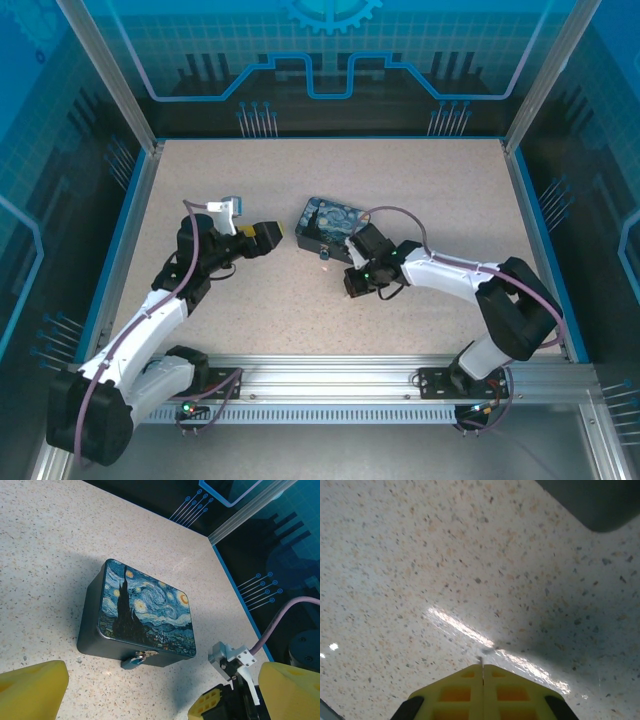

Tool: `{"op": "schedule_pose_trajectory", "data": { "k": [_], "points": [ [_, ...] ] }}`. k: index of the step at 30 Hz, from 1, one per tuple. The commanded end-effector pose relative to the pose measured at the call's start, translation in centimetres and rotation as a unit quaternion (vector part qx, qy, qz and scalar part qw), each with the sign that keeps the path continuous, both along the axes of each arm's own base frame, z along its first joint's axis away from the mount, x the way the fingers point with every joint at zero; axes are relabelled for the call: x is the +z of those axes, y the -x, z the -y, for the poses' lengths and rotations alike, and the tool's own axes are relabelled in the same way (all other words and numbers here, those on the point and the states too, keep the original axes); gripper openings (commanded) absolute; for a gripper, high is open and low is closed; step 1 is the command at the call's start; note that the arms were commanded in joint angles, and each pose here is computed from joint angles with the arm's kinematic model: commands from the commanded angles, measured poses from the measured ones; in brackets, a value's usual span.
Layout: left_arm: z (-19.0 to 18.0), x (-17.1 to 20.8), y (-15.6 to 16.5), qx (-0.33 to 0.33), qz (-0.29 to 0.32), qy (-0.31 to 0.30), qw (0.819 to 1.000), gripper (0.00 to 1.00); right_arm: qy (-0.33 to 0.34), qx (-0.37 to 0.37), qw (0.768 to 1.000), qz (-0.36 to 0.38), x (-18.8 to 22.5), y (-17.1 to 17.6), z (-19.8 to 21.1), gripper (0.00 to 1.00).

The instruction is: Unlock the padlock with the key

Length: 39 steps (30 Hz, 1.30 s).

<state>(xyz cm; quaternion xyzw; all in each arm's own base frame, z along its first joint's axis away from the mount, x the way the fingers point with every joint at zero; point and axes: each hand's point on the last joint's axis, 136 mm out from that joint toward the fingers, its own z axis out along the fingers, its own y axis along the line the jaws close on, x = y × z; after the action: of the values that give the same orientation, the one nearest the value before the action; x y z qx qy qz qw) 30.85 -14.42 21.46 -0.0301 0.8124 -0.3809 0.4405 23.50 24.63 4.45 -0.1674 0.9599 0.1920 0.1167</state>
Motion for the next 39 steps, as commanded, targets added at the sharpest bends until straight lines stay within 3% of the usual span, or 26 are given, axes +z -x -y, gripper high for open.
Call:
{"op": "schedule_pose_trajectory", "data": {
  "k": [1, 7, 11, 17, 31, 39],
  "points": [
    [0.0, 0.5, 0.1, 0.001, 0.000, 0.003, 1.000, 0.99, 0.021, -0.005, 1.000, -0.023, -1.4, 1.6, 1.6, 0.02],
    [-0.1, 0.4, 0.0, 0.003, 0.001, -0.007, 1.000, 0.99, 0.040, -0.015, 0.998, -0.048, -2.7, 3.5, 3.2, 0.07],
    [-0.2, 0.4, 0.0, 0.003, 0.000, -0.012, 1.000, 0.99, 0.044, -0.018, 0.998, -0.041, -2.0, 3.7, 3.8, 0.22],
    [-0.3, 0.4, 0.0, 0.005, 0.001, -0.013, 1.000, 0.99, 0.044, 0.003, 0.999, -0.032, -0.8, 3.5, 3.5, 0.32],
    [-0.5, 0.3, 0.4, 0.008, 0.004, -0.021, 1.000, 0.99, 0.081, 0.019, 0.993, -0.080, -2.7, 3.9, 2.6, 0.36],
    [-0.6, 0.1, 0.4, 0.010, 0.004, -0.026, 1.000, 0.99, 0.098, 0.026, 0.989, -0.104, -4.0, 4.9, 2.5, 0.31]
  ]
}}
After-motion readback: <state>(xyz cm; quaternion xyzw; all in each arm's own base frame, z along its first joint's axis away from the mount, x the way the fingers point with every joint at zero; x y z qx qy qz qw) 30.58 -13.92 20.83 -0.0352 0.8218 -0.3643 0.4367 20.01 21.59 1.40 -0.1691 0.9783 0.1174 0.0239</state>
